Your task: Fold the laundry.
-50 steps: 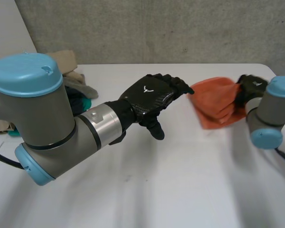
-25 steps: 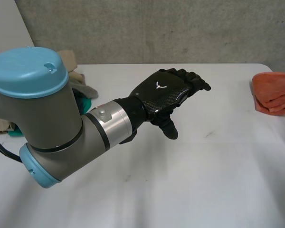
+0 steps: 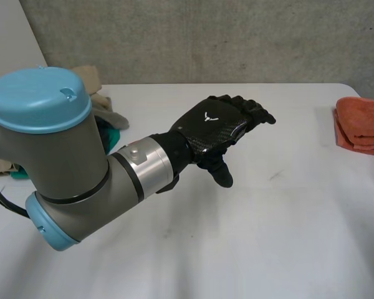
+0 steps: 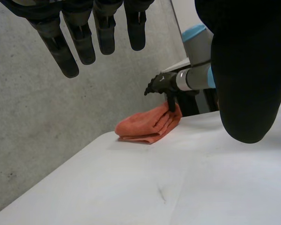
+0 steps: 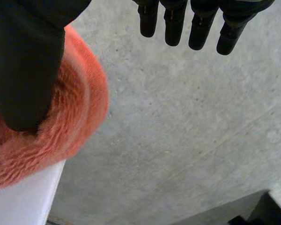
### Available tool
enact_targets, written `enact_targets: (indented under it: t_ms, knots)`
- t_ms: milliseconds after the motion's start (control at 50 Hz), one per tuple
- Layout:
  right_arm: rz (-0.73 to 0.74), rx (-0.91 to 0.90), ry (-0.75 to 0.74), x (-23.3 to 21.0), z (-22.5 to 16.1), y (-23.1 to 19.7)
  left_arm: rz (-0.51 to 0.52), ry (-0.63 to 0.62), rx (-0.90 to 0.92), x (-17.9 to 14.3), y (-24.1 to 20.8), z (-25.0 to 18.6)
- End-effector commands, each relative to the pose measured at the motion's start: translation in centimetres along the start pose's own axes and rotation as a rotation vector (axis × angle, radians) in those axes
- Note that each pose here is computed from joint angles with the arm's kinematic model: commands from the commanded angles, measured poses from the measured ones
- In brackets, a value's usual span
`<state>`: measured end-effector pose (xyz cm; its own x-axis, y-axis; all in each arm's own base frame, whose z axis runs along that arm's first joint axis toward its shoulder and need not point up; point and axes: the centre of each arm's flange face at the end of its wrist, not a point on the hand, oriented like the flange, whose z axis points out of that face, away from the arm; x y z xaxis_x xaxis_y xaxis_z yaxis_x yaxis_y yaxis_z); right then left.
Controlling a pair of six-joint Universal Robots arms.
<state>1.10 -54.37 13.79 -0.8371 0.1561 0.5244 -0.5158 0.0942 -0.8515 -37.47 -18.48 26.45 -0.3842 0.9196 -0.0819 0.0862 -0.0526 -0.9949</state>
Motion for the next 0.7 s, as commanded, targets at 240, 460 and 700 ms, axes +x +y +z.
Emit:
enact_targets:
  t_ms: [240, 460, 700]
  knots:
    - [-0.028, 0.37, -0.363, -3.2, -16.4, -12.4, 0.179, -0.744, 0.081, -17.1, -3.8, -5.3]
    - [-0.064, 0.253, -0.682, -6.3, -25.9, -11.4, 0.49, -1.006, -0.285, -31.8, 7.8, -10.0]
    - [-0.064, 0.209, -0.721, -7.2, -27.3, -10.1, 0.466, -0.95, -0.202, -35.6, 10.6, -9.7]
